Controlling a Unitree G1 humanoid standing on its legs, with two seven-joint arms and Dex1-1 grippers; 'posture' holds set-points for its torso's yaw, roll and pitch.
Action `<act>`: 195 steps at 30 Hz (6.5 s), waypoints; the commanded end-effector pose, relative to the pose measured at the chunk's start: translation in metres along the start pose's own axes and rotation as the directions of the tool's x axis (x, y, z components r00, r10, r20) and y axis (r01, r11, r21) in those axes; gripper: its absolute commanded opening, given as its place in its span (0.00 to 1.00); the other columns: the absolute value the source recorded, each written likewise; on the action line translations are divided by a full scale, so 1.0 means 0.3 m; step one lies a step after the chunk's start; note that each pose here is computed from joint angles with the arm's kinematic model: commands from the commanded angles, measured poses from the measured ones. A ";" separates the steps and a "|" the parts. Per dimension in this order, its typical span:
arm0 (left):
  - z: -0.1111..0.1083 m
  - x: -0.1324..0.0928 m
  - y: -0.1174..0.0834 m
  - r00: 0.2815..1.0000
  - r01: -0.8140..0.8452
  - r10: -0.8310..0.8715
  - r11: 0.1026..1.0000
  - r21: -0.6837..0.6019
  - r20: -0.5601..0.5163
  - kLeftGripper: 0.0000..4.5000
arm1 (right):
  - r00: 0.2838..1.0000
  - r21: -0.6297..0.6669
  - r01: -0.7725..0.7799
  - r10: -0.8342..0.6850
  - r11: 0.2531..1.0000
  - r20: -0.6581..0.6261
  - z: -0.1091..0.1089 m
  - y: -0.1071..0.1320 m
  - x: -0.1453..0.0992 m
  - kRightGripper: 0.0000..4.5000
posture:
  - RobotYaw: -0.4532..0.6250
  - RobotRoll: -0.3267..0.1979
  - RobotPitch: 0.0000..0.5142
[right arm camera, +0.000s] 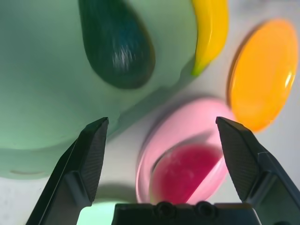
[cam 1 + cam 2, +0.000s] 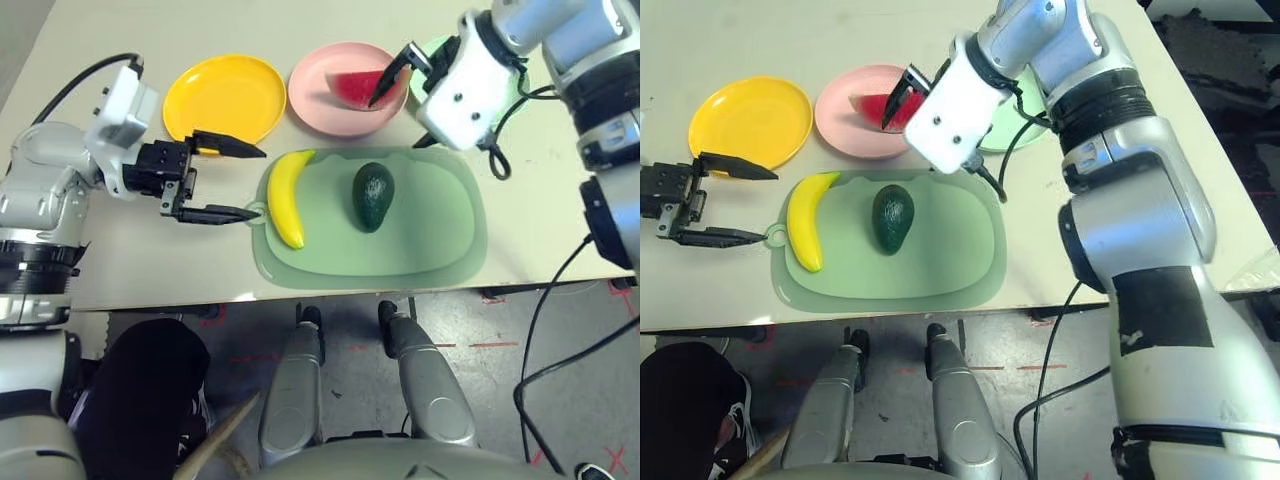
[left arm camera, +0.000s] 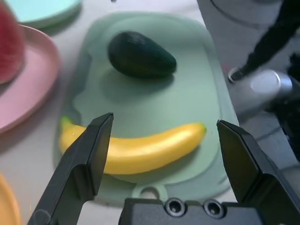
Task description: Place the fruits into color-matched plates.
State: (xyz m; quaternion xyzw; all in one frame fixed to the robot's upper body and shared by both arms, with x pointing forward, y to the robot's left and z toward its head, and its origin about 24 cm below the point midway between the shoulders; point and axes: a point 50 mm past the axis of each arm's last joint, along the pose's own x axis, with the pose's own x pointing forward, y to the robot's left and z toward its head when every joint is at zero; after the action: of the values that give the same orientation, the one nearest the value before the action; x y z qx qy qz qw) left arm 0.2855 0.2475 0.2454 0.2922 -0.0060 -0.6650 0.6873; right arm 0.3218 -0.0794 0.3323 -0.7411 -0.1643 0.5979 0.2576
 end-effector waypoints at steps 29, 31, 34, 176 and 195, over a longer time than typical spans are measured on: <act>0.014 0.004 0.003 0.998 0.053 -0.051 0.998 0.046 -0.038 1.00 | 0.980 0.030 -0.127 0.120 0.992 0.158 0.066 -0.008 0.177 0.99 | 0.34 0.62 0.76; 0.014 0.003 0.003 0.998 0.052 -0.051 0.998 0.046 -0.039 1.00 | 0.979 0.032 -0.128 0.121 0.991 0.162 0.066 -0.009 0.184 0.99 | 0.34 0.62 0.76; 0.014 0.003 0.002 0.998 0.054 -0.052 0.998 0.045 -0.041 1.00 | 0.978 0.035 -0.133 0.126 0.990 0.168 0.065 -0.006 0.198 0.99 | 0.35 0.62 0.76; 0.135 0.094 0.125 0.863 0.457 -0.157 0.649 0.608 -0.481 1.00 | 0.666 0.983 0.184 -0.738 0.025 -0.106 0.149 0.444 0.135 0.99 | 0.35 0.62 0.79; 0.108 0.217 0.149 0.787 0.606 -0.252 0.489 0.627 -0.564 1.00 | 0.633 0.966 0.232 -0.771 0.111 -0.064 0.256 0.520 0.255 0.99 | 0.32 0.62 0.79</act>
State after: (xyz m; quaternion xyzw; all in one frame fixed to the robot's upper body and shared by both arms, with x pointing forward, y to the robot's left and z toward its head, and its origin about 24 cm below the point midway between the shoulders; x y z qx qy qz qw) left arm 0.3204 0.1708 0.2686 0.6744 -0.0924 -0.6700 0.2963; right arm 0.2597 -0.1553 0.1731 -0.1836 -0.1119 0.5885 0.7794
